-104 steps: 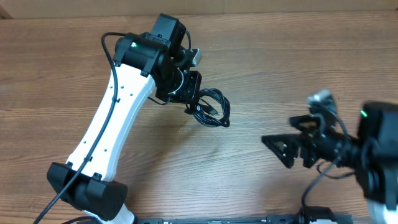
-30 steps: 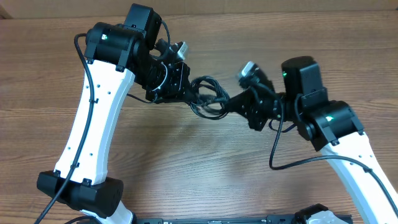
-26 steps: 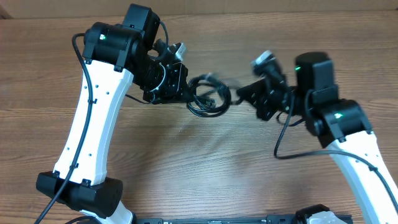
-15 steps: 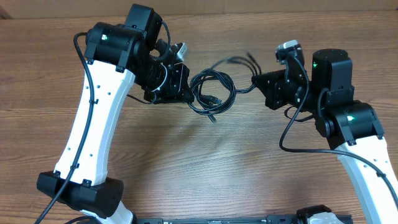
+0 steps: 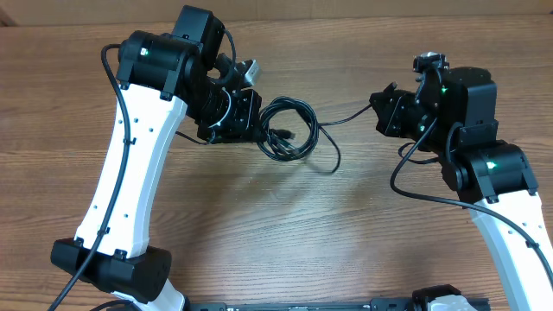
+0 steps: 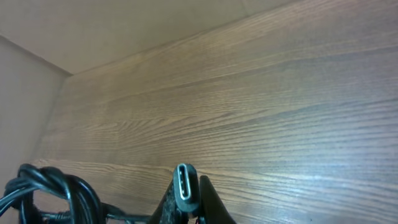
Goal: Untangle cables
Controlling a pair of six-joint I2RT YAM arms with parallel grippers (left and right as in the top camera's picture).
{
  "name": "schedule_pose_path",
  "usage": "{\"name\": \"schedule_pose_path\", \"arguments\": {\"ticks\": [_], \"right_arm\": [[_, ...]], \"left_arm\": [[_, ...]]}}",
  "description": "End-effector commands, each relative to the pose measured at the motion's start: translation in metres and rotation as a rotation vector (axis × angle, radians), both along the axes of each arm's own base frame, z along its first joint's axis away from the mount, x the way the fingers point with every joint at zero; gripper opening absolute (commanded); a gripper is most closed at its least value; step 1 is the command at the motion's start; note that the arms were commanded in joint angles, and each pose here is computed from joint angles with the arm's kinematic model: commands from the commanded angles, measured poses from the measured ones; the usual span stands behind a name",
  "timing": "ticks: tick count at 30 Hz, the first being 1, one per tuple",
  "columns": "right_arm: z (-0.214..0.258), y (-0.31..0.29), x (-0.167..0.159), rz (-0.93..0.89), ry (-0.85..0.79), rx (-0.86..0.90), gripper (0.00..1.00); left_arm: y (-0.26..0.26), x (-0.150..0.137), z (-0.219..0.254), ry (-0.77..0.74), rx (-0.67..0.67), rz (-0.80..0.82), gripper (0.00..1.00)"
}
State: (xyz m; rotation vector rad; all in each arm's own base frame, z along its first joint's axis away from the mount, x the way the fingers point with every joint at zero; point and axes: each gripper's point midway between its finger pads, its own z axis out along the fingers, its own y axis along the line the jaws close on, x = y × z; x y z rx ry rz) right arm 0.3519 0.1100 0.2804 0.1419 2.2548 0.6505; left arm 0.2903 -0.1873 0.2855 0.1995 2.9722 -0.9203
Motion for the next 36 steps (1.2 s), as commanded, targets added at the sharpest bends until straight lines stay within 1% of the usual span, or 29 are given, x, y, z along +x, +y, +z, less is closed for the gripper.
{"name": "schedule_pose_path", "arguments": {"ticks": [1, 3, 4, 5, 6, 7, 8, 9, 11, 12, 14, 19, 23, 24, 25, 28, 31, 36], "right_arm": [[0.010, -0.025, 0.003, -0.177, 0.001, 0.010, 0.04], [0.006, -0.035, 0.003, -0.261, 0.028, 0.022, 0.04], [0.007, -0.033, 0.003, -0.250, 0.025, 0.026, 0.07], [0.009, -0.027, 0.003, -0.203, 0.011, 0.020, 0.14], [0.013, -0.015, 0.001, -0.100, -0.020, 0.006, 0.24], [0.018, 0.000, -0.003, 0.022, -0.056, -0.004, 0.29], [0.021, 0.012, -0.009, 0.125, -0.084, -0.006, 0.37], [0.024, 0.022, -0.014, 0.209, -0.106, -0.003, 0.47], [0.026, 0.033, -0.022, 0.309, -0.132, 0.003, 0.75], [0.027, 0.036, -0.025, 0.334, -0.135, 0.009, 0.78], [0.027, 0.041, -0.030, 0.369, -0.134, 0.022, 0.80], [0.024, 0.049, -0.043, 0.439, -0.101, 0.059, 0.77], [0.018, 0.050, -0.050, 0.454, -0.064, 0.060, 0.69], [0.016, 0.049, -0.052, 0.460, -0.059, 0.054, 0.63], [0.014, 0.049, -0.053, 0.465, -0.053, 0.049, 0.60], [0.008, 0.050, -0.060, 0.479, -0.021, 0.042, 0.58], [0.004, 0.060, -0.067, 0.530, -0.016, 0.026, 0.58], [0.001, 0.082, -0.072, 0.592, -0.029, 0.005, 0.59]], "left_arm": [[0.003, -0.002, 0.012, -0.066, -0.003, -0.033, 0.04], [0.002, -0.002, 0.012, -0.078, -0.003, -0.053, 0.04], [0.001, -0.003, 0.012, -0.088, -0.004, -0.072, 0.04], [0.000, -0.003, 0.012, -0.097, -0.003, -0.087, 0.04], [-0.001, -0.004, 0.012, -0.112, -0.003, -0.113, 0.04], [-0.002, -0.005, 0.011, -0.126, -0.003, -0.139, 0.04], [-0.004, -0.006, 0.011, -0.135, -0.004, -0.161, 0.04], [-0.006, -0.008, 0.011, -0.145, -0.001, -0.181, 0.04], [-0.009, -0.010, 0.009, -0.154, 0.019, -0.202, 0.04], [-0.011, -0.012, 0.008, -0.156, 0.026, -0.211, 0.04], [-0.016, -0.016, 0.007, -0.159, 0.036, -0.235, 0.04], [-0.027, -0.026, 0.004, -0.176, 0.073, -0.295, 0.04], [-0.030, -0.028, 0.002, -0.187, 0.100, -0.315, 0.04], [-0.029, -0.028, 0.001, -0.188, 0.104, -0.314, 0.04], [-0.029, -0.028, 0.001, -0.188, 0.106, -0.313, 0.04], [-0.030, -0.027, 0.002, -0.185, 0.100, -0.300, 0.04], [-0.034, -0.022, 0.004, -0.199, 0.083, -0.280, 0.04], [-0.056, -0.024, 0.021, -0.214, -0.068, -0.305, 0.04]]}}
